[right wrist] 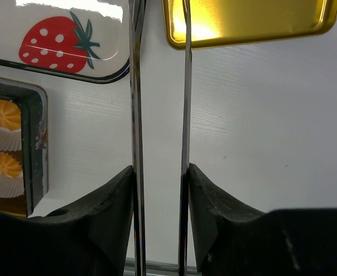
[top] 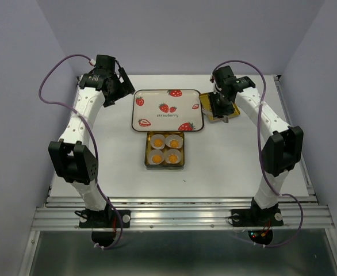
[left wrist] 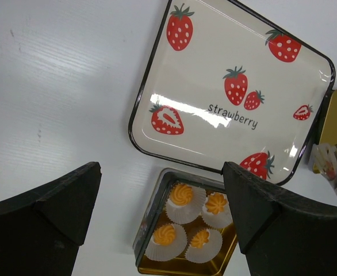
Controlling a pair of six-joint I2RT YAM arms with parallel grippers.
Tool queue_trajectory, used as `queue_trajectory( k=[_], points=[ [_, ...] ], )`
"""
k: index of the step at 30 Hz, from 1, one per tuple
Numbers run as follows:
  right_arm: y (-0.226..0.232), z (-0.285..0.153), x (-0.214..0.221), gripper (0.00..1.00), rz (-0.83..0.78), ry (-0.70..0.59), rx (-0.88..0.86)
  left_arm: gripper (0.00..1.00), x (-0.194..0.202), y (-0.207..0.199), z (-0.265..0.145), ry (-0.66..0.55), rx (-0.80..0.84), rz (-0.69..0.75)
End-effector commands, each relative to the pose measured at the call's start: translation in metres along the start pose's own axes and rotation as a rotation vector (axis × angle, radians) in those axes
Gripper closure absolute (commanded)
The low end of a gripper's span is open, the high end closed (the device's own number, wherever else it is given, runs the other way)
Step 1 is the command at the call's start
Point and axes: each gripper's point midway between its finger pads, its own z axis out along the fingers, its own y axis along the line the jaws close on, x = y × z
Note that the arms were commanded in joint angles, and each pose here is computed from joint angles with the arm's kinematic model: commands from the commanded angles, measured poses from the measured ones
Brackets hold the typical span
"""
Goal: Pack the cookies
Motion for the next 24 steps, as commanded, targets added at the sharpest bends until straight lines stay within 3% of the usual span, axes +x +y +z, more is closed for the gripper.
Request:
queue_trajectory(
  k=[1, 5, 9, 13, 19, 24],
  points=[
    [-0.004, -0.002, -0.014, 0.55, -0.018, -0.048, 0.046, 0.01, -0.012, 0.000, -0.020, -0.057, 0.026, 0.007],
    [-0.008, -0.011, -0.031, 0.55, 0.025, -0.120, 0.072, 0.01, -0.012, 0.000, -0.020, -0.057, 0.025, 0.005],
    [-0.017, -0.039, -0.056, 0.57, 0.102, -0.278, 0.112, 0.01, -0.012, 0.001, -0.020, -0.056, 0.022, 0.004],
    [-0.046, -0.051, -0.062, 0.58, 0.245, -0.351, 0.201, 0.01, -0.012, 0.001, -0.020, -0.059, 0.020, 0.002],
    [-0.118, -0.028, -0.016, 0.56, 0.440, -0.305, 0.318, 0.01, -0.005, 0.004, -0.020, -0.044, 0.018, 0.000],
    [-0.171, 0.000, 0.031, 0.55, 0.510, -0.236, 0.367, 0.01, 0.007, 0.008, -0.017, -0.013, 0.022, -0.004]
  ],
)
